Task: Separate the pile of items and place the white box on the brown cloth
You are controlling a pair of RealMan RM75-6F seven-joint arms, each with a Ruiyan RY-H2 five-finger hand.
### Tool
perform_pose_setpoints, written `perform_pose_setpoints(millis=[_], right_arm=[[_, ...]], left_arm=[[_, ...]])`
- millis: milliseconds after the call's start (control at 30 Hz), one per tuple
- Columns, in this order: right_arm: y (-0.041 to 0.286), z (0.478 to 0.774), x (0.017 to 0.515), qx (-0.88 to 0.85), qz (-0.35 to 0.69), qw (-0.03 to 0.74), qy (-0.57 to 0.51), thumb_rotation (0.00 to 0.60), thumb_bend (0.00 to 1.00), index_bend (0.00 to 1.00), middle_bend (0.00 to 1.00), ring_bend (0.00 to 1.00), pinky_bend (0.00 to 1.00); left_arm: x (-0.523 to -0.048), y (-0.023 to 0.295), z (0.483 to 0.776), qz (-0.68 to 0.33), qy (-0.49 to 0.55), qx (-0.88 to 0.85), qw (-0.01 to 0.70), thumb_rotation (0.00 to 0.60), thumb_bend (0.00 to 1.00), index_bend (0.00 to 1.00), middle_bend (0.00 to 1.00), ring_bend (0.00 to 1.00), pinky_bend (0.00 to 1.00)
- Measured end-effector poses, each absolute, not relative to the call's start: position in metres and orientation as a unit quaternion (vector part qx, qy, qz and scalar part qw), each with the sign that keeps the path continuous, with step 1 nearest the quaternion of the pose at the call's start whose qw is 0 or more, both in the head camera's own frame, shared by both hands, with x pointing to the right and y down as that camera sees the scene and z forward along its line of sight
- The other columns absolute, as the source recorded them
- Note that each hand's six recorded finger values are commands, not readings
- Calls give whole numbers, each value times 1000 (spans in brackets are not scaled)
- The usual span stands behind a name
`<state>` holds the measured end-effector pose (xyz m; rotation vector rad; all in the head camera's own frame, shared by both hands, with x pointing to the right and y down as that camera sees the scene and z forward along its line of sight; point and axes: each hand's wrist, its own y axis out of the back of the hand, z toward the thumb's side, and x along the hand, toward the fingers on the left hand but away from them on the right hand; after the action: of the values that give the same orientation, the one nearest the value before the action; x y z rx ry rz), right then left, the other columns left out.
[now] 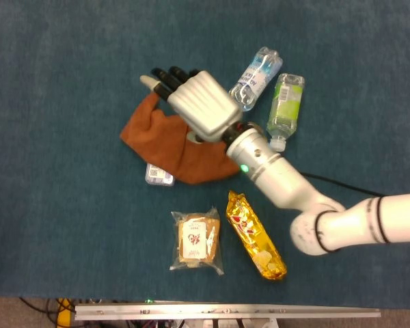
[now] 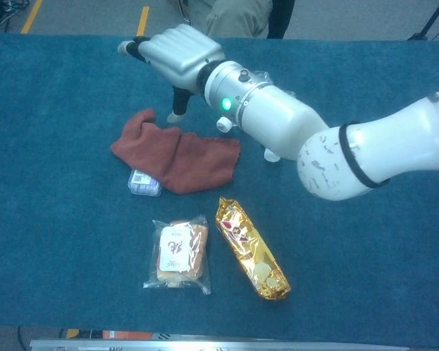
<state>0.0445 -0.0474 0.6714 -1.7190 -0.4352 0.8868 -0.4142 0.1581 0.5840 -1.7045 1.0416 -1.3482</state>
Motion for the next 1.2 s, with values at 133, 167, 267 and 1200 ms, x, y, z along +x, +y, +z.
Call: perform_pose_setpoints(millis=[133, 167, 267, 1200], right_arm=[[-52, 668, 69, -718, 384, 554, -176, 600, 0, 0, 141, 183, 411], [-52, 668, 75, -716, 387, 554, -174, 600, 0, 0, 144, 183, 411], [-54, 665, 98, -714, 396, 551, -172, 600, 0, 0, 156, 183, 411], [-2, 586, 320, -667, 464, 535, -231, 600, 0, 25, 263, 292, 446]], left_arm=[[-412, 156, 584, -520, 401, -662, 360, 600, 354, 187, 202, 135, 153], [-411, 155, 585, -520, 400, -663, 361, 600, 354, 187, 202, 135, 153], [-408, 152, 586, -517, 396, -666, 363, 600, 353, 187, 202, 135, 153], [-286, 69, 639, -408, 250, -775, 412, 599, 300, 75, 144, 123, 147]])
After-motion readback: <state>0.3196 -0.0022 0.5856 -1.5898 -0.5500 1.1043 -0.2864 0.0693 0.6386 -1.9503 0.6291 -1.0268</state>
